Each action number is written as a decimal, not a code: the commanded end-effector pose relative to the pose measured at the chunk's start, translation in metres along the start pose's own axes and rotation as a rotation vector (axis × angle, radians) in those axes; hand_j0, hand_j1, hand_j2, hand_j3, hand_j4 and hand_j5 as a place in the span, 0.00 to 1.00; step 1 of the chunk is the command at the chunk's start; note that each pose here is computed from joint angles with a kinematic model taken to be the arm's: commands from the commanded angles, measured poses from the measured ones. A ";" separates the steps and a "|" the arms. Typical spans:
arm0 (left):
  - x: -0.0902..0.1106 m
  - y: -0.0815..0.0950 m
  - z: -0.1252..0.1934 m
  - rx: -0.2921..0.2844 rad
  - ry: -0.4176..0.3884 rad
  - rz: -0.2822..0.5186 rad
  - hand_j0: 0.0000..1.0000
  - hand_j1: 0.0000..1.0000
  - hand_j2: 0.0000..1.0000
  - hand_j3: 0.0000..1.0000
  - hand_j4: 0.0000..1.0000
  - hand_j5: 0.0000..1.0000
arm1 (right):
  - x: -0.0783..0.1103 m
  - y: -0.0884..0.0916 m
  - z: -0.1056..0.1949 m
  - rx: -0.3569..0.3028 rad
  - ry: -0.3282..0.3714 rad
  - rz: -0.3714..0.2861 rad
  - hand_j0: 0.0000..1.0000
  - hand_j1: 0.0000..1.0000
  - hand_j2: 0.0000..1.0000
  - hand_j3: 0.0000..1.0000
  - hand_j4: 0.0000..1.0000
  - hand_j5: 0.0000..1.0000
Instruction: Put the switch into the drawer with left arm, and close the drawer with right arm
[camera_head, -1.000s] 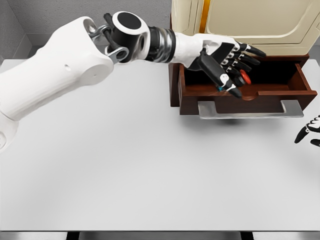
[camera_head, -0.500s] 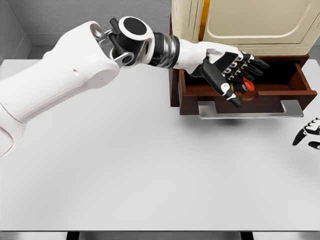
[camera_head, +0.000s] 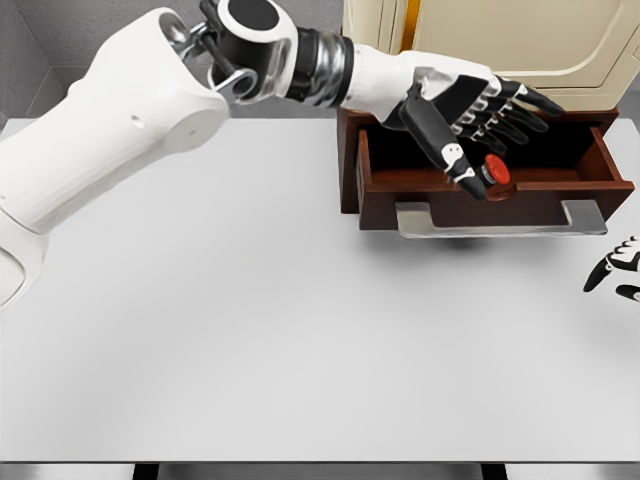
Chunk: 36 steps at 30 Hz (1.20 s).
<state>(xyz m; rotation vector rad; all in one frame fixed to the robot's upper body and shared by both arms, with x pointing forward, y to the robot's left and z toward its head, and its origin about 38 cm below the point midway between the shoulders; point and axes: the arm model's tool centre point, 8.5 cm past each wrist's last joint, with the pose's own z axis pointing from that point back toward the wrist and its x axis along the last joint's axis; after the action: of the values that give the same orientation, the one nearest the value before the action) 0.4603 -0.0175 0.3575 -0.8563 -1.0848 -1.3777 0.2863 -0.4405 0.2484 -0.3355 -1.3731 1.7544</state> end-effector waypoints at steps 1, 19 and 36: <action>0.003 0.001 0.002 0.000 -0.011 0.005 1.00 1.00 1.00 1.00 1.00 1.00 | 0.000 -0.001 0.000 -0.003 -0.001 -0.006 0.55 0.55 0.55 0.55 0.55 0.55; -0.025 -0.009 -0.016 -0.032 0.045 0.013 1.00 1.00 1.00 1.00 1.00 1.00 | 0.000 0.000 0.000 -0.002 -0.002 -0.006 0.55 0.55 0.55 0.55 0.55 0.55; -0.037 0.012 -0.024 0.034 0.068 0.030 1.00 1.00 1.00 1.00 1.00 1.00 | 0.000 0.001 -0.002 0.001 -0.005 -0.009 0.55 0.55 0.55 0.55 0.55 0.55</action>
<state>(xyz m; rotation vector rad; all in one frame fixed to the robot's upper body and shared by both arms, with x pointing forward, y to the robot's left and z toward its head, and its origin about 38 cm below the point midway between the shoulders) 0.4785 -0.0260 0.3166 -0.7834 -1.0384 -1.3543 0.2862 -0.4396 0.2468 -0.3289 -1.3717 1.7552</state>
